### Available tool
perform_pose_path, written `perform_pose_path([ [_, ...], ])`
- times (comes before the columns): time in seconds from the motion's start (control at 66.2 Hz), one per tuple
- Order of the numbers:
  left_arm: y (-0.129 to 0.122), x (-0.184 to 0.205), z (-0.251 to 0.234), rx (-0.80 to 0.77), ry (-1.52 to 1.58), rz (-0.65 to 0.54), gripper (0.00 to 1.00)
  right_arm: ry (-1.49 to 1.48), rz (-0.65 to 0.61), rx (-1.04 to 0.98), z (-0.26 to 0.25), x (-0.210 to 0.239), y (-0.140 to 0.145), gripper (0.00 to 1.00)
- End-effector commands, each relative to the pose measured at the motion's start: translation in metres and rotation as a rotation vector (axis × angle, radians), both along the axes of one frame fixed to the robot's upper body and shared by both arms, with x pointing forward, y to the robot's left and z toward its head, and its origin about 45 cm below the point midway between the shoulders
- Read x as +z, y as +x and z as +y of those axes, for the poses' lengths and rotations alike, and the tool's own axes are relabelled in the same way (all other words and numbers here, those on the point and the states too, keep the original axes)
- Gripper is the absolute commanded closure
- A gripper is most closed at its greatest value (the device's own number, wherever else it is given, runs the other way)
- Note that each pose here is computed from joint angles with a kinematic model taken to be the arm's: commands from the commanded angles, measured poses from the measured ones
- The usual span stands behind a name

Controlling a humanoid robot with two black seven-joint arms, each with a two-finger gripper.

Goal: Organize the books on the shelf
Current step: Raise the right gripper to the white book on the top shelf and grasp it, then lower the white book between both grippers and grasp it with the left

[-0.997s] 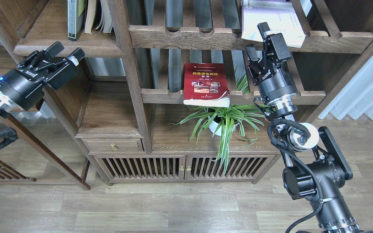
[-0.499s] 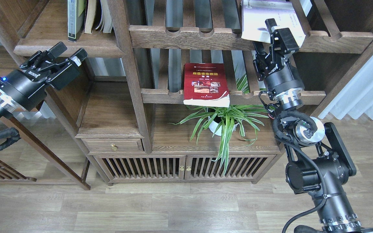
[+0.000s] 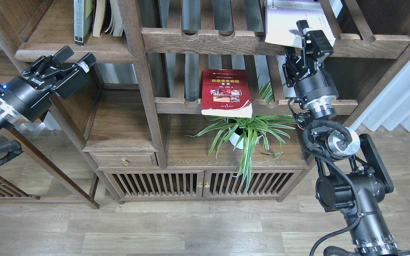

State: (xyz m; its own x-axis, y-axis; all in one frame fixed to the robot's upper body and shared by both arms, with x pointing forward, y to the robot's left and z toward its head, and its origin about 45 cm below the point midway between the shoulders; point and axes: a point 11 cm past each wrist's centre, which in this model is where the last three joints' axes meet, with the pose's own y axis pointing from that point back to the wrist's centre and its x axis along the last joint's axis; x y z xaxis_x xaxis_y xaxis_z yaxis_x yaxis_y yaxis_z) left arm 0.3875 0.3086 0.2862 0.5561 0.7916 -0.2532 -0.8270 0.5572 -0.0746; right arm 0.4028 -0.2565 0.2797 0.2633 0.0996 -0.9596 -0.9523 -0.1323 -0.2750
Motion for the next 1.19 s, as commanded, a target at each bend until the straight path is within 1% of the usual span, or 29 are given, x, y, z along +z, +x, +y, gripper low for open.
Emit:
perform_pose_path([
  [0.0, 0.0, 0.0, 0.0, -0.001, 0.0, 0.0, 0.08, 0.037, 0.014, 0.003, -0.002, -0.003, 0.0, 0.86],
  [0.045, 0.0, 0.0, 0.0, 0.0, -0.002, -0.001, 0.08, 0.039, 0.017, 0.004, -0.002, -0.005, -0.001, 0.96],
  [0.151, 0.0, 0.001, 0.0, 0.001, -0.004, -0.004, 0.09, 0.013, 0.032, 0.015, -0.003, -0.009, -0.002, 0.96],
  [0.257, 0.001, 0.003, 0.002, 0.006, -0.005, -0.007, 0.1, -0.021, 0.051, 0.029, -0.005, -0.02, -0.009, 0.96],
  [0.378, 0.001, 0.005, 0.004, 0.014, -0.01, -0.014, 0.1, 0.029, -0.033, 0.033, -0.004, -0.001, -0.019, 0.96],
  [0.393, 0.001, 0.005, 0.005, 0.016, -0.011, -0.015, 0.1, 0.052, -0.066, 0.039, -0.002, 0.005, -0.023, 0.96],
  [0.453, 0.001, 0.003, 0.005, 0.022, -0.019, -0.012, 0.1, 0.087, -0.132, 0.054, -0.001, 0.018, -0.036, 0.97],
  [0.529, 0.0, -0.005, 0.004, 0.027, -0.038, 0.004, 0.1, 0.107, -0.184, 0.066, 0.001, 0.027, -0.051, 0.98],
  [0.619, -0.003, -0.021, 0.0, 0.032, -0.069, 0.042, 0.07, 0.114, -0.216, 0.064, 0.0, 0.027, -0.064, 0.98],
  [0.71, -0.006, -0.034, -0.001, 0.039, -0.103, 0.08, 0.02, 0.107, -0.246, 0.06, -0.005, 0.019, -0.084, 0.98],
  [0.801, -0.008, -0.045, -0.004, 0.037, -0.151, 0.12, 0.01, 0.093, -0.272, 0.076, -0.004, 0.009, -0.099, 0.98],
  [0.861, -0.01, -0.056, -0.016, 0.027, -0.217, 0.153, 0.01, 0.083, -0.304, 0.095, -0.001, 0.002, -0.111, 0.98],
  [0.952, -0.011, -0.066, -0.038, 0.007, -0.318, 0.186, 0.01, 0.065, -0.23, 0.149, 0.01, -0.02, -0.122, 0.98],
  [0.982, -0.013, -0.072, -0.056, -0.006, -0.439, 0.218, 0.01, 0.051, -0.173, 0.197, 0.019, -0.035, -0.133, 0.98],
  [1.088, -0.017, -0.075, -0.072, -0.02, -0.579, 0.248, 0.02, 0.04, -0.115, 0.251, 0.031, -0.051, -0.144, 0.98],
  [1.178, -0.026, -0.083, -0.09, -0.038, -0.695, 0.293, 0.03, 0.051, -0.067, 0.295, 0.045, -0.065, -0.157, 0.97],
])
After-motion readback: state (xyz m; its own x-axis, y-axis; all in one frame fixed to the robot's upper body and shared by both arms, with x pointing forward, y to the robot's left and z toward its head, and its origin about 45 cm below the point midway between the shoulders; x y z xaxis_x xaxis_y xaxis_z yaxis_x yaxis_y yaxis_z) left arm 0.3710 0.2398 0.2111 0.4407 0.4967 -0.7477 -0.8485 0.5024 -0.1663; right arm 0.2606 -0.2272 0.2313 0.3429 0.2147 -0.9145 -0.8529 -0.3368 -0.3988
